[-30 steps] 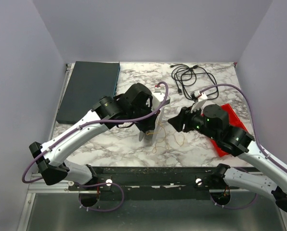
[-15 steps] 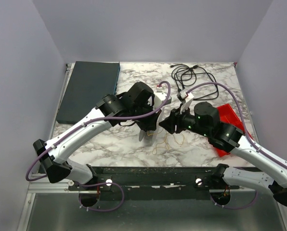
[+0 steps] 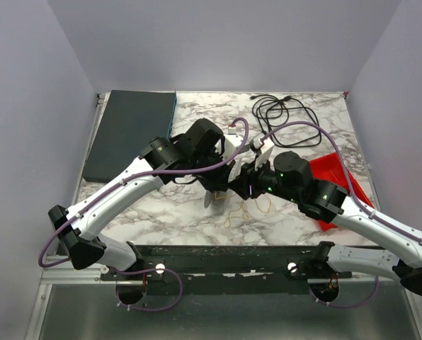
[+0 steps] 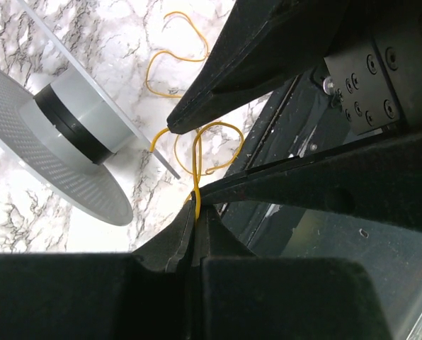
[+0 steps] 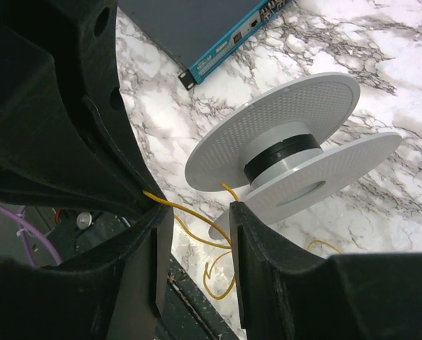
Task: Wrap the cables
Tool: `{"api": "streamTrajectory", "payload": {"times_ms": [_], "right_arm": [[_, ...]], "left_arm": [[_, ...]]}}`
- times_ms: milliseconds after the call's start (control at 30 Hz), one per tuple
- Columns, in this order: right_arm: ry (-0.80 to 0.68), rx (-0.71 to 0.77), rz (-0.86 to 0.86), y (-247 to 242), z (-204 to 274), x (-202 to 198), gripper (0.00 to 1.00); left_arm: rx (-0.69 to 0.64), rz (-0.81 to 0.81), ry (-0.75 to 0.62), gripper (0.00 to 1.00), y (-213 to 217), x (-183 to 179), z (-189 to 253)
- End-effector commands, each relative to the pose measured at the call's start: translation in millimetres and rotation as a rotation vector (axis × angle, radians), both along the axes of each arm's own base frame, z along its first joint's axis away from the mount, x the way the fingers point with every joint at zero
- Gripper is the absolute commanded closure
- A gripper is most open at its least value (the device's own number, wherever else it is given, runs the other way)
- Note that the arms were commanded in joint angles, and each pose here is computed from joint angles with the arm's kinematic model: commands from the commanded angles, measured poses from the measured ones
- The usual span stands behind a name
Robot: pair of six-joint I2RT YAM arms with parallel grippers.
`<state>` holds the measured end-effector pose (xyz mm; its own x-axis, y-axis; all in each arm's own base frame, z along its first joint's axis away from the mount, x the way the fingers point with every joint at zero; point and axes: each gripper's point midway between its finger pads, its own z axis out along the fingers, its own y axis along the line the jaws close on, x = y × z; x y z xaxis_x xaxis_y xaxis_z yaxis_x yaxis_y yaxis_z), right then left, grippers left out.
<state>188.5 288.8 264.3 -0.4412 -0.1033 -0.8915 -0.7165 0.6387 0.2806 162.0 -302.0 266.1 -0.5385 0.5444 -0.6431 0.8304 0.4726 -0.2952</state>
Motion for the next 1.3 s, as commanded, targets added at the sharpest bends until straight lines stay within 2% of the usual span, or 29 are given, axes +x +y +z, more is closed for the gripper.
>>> {"api": "streamTrajectory", "payload": {"times_ms": [0,67,433,600,833,967,1267], "right_arm": [[-0.071,0.029,-0.027,10.8,22.3,8.2,0.56],[-0.079,0.029,-0.046,9.2,23.4,10.7,0.60],[-0.061,0.043,-0.056,12.8,24.4,11.1,0.99],[-0.055,0.045,-0.063,9.9,30.2,9.7,0.99],[-0.097,-0.013,-0.065,2.5,25.5,12.3,0.76],[-0.117,-0.024,-0.023,5.5,22.4,9.1,0.67],[-0.168,-0.029,-0.032,-9.7,22.0,6.1,0.63]], "left_arm": [[-0.066,-0.028,-0.017,1.00,-7.0,-1.5,13.7],[-0.066,-0.027,-0.018,1.00,-6.4,-1.5,12.4],[-0.109,0.003,-0.037,0.99,-2.6,0.4,12.0],[-0.149,0.027,-0.052,1.00,0.1,-0.3,11.9],[-0.153,0.007,-0.044,1.00,2.3,-4.1,14.4],[-0.152,-0.010,-0.039,1.00,5.3,-5.6,19.0],[-0.156,-0.061,0.047,1.00,11.1,-12.2,16.4]]}}
